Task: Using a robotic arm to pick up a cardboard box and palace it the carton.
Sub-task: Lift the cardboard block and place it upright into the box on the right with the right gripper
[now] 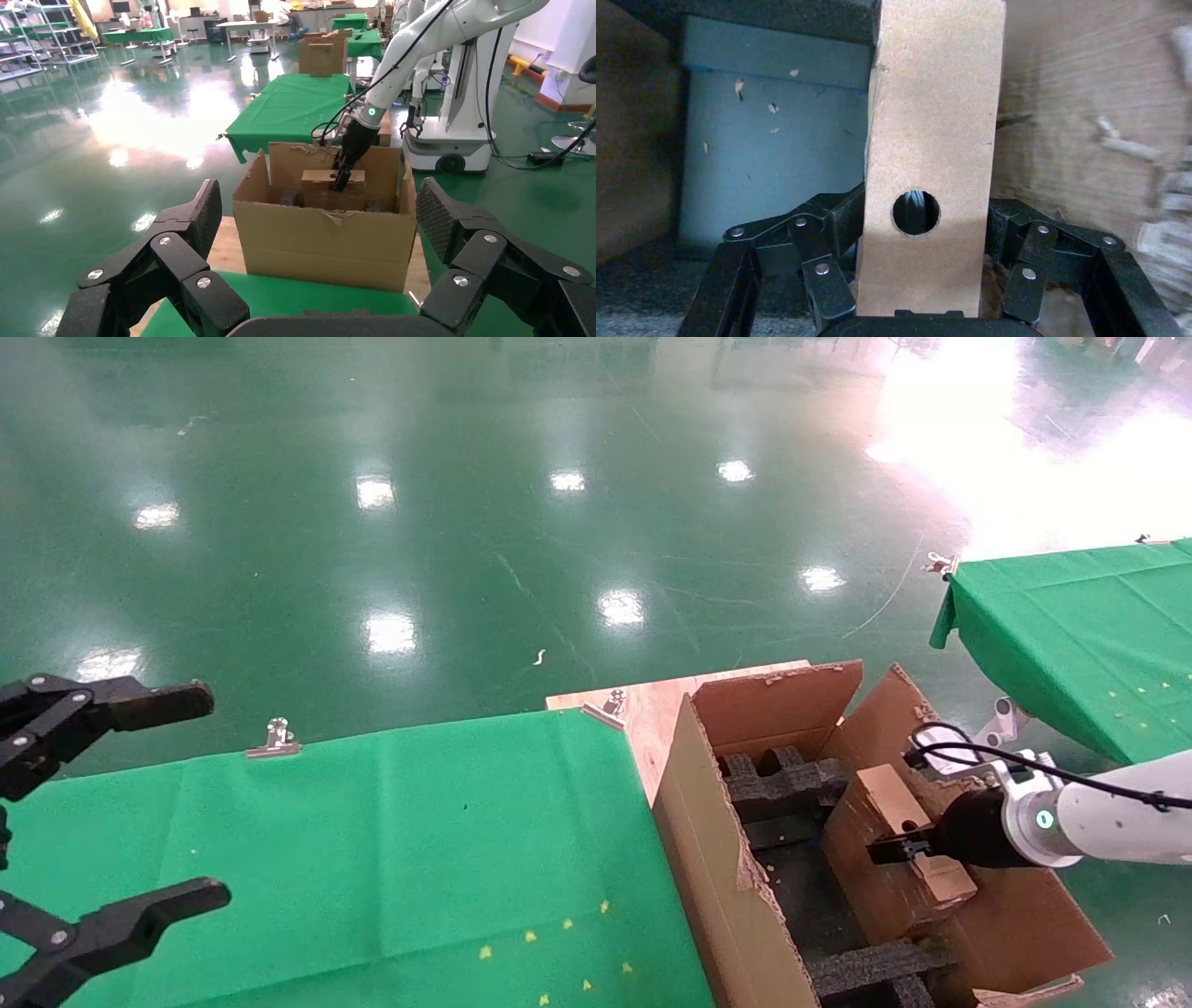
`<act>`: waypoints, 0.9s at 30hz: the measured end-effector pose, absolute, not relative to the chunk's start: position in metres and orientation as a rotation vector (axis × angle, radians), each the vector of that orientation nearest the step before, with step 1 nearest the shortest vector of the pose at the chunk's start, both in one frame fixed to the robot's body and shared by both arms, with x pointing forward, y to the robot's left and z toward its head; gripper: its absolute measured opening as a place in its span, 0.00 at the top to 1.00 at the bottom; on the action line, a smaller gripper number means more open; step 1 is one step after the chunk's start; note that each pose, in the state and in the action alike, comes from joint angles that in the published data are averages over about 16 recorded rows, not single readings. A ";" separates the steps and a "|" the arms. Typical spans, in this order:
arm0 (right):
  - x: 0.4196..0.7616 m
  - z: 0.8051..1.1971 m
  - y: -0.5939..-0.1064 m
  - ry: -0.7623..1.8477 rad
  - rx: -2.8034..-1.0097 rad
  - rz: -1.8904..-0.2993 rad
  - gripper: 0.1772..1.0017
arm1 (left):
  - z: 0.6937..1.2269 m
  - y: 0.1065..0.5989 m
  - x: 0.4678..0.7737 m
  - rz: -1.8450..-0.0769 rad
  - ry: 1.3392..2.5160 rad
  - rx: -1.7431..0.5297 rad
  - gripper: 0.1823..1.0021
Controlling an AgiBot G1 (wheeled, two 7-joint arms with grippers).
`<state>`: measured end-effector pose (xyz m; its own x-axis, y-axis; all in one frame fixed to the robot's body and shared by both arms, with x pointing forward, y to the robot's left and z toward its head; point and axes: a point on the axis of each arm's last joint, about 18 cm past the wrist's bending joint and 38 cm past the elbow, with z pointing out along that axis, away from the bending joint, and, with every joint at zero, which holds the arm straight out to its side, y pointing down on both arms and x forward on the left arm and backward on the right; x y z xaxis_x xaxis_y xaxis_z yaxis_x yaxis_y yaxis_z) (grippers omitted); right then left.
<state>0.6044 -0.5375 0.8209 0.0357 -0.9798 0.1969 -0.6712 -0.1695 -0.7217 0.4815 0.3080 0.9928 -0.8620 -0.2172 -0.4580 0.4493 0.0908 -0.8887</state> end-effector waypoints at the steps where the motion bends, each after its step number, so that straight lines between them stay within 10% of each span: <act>1: 0.605 0.819 -0.538 1.666 -1.889 -0.945 0.82 | 0.993 0.308 0.481 -1.823 1.894 0.227 0.00; 27: 0.611 0.811 -0.539 1.667 -1.905 -0.942 0.72 | 0.993 0.308 0.482 -1.823 1.894 0.227 0.00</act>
